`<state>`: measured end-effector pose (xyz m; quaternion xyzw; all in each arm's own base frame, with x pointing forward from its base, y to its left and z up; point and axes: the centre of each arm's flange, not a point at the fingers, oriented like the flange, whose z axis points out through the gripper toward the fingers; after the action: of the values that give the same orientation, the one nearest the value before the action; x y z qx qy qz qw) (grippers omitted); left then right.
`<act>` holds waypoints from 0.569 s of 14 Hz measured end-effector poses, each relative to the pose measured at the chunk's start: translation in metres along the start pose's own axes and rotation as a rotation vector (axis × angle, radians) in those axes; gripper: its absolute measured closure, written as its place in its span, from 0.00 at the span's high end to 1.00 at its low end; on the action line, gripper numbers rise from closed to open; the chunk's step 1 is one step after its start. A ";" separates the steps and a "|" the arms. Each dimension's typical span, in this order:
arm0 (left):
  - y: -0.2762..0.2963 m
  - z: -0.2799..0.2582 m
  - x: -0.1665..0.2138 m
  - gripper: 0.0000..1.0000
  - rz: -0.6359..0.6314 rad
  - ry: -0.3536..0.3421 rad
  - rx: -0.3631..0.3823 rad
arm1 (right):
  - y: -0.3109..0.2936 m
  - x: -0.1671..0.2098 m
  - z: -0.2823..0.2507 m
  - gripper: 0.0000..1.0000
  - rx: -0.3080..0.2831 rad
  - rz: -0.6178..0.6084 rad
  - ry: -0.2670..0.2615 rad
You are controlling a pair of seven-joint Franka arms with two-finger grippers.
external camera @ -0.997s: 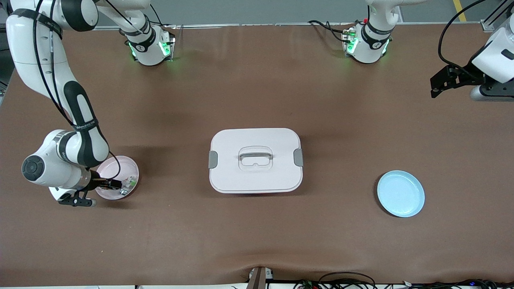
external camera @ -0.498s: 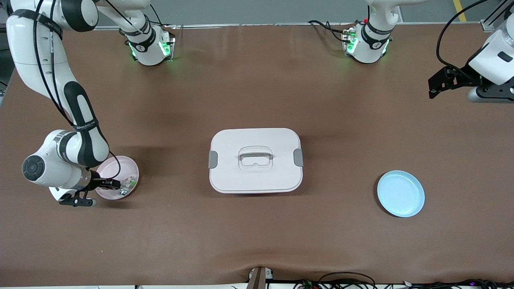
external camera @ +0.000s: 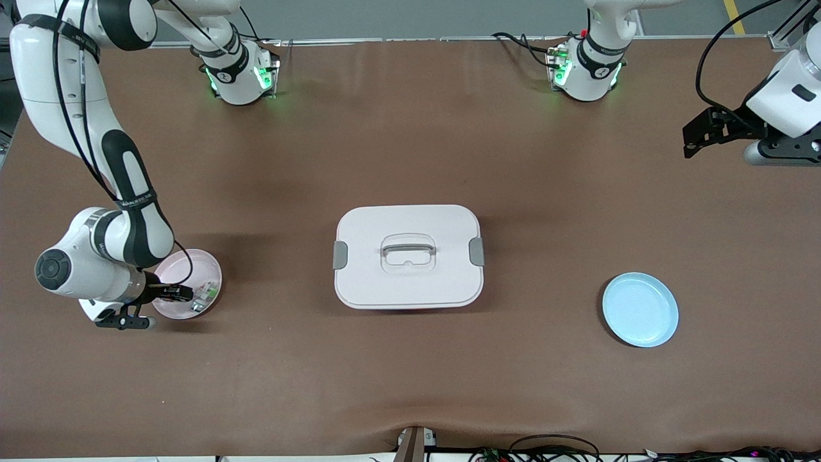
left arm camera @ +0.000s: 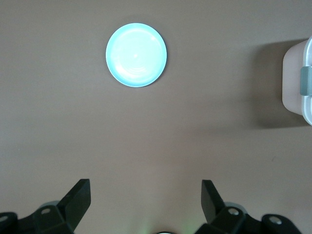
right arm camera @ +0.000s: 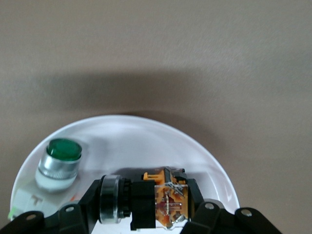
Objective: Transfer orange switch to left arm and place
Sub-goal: 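Close the right gripper on the black-orange switch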
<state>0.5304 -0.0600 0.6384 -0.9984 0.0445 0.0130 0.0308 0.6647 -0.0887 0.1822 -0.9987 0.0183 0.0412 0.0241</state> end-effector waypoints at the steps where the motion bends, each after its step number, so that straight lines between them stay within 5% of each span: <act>1: 0.000 0.000 0.000 1.00 0.000 0.000 0.000 | -0.001 -0.002 0.000 0.72 0.004 -0.007 -0.021; 5: 0.001 0.000 0.000 1.00 0.001 0.000 0.000 | -0.009 -0.005 -0.025 0.72 0.039 -0.022 -0.159; 8: 0.001 0.000 0.000 1.00 0.001 0.000 0.000 | -0.015 -0.004 -0.056 0.72 0.074 -0.023 -0.214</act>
<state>0.5303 -0.0606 0.6383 -0.9984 0.0451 0.0132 0.0308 0.6655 -0.0760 0.2386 -0.9872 0.0055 0.1464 0.0631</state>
